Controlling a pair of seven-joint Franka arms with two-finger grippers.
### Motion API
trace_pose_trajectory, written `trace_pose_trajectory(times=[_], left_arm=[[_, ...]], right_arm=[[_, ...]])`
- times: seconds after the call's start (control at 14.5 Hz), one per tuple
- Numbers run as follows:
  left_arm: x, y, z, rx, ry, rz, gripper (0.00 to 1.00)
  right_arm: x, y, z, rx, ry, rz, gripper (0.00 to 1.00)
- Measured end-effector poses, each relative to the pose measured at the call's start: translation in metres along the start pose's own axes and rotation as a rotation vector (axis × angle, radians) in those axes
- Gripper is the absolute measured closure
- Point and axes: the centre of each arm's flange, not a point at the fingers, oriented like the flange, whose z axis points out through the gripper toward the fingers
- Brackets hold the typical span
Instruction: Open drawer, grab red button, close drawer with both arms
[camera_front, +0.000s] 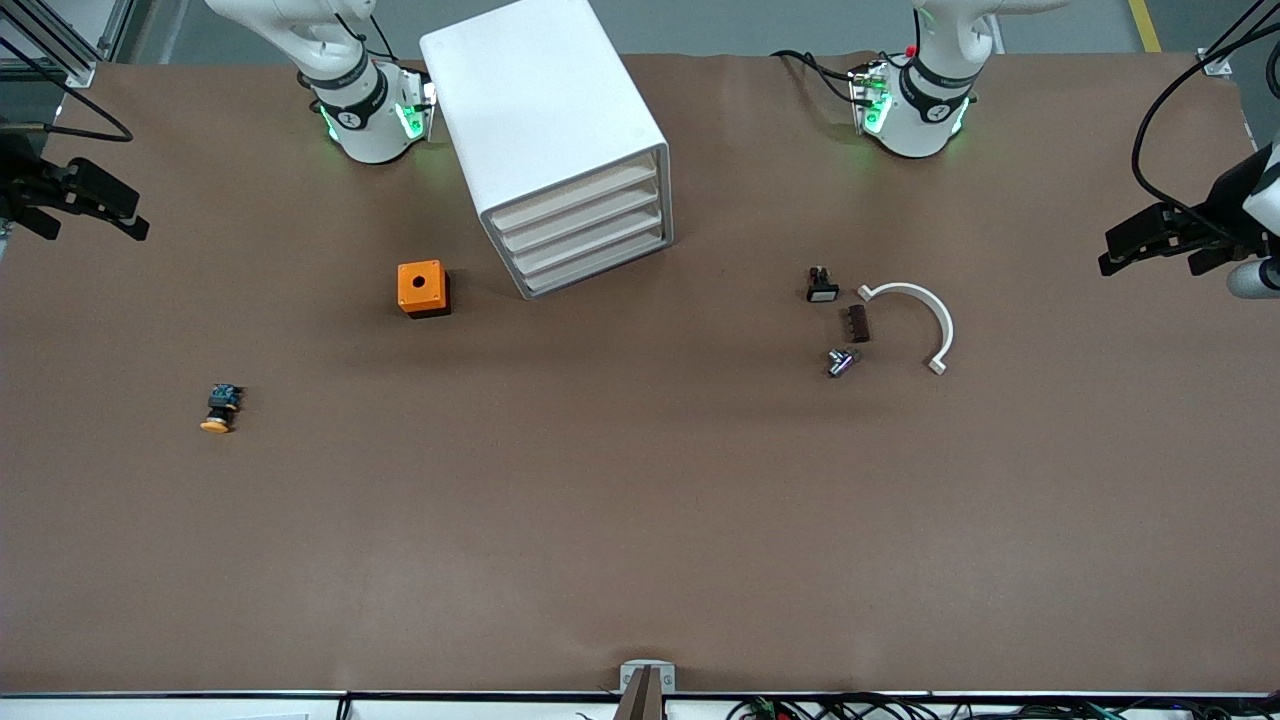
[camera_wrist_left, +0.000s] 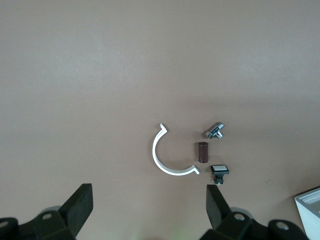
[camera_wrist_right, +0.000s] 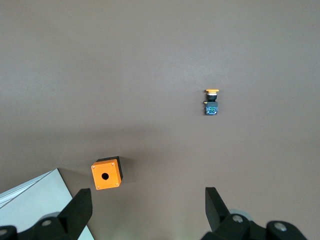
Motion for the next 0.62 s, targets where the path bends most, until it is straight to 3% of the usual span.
trace_pose_trajectory(times=[0.62], left_arm=[[0.0044, -0.0033, 0.0090, 0.000, -0.021, -0.006, 0.00]], right_arm=[[0.0002, -0.0001, -0.0001, 0.000, 0.001, 0.000, 0.00]])
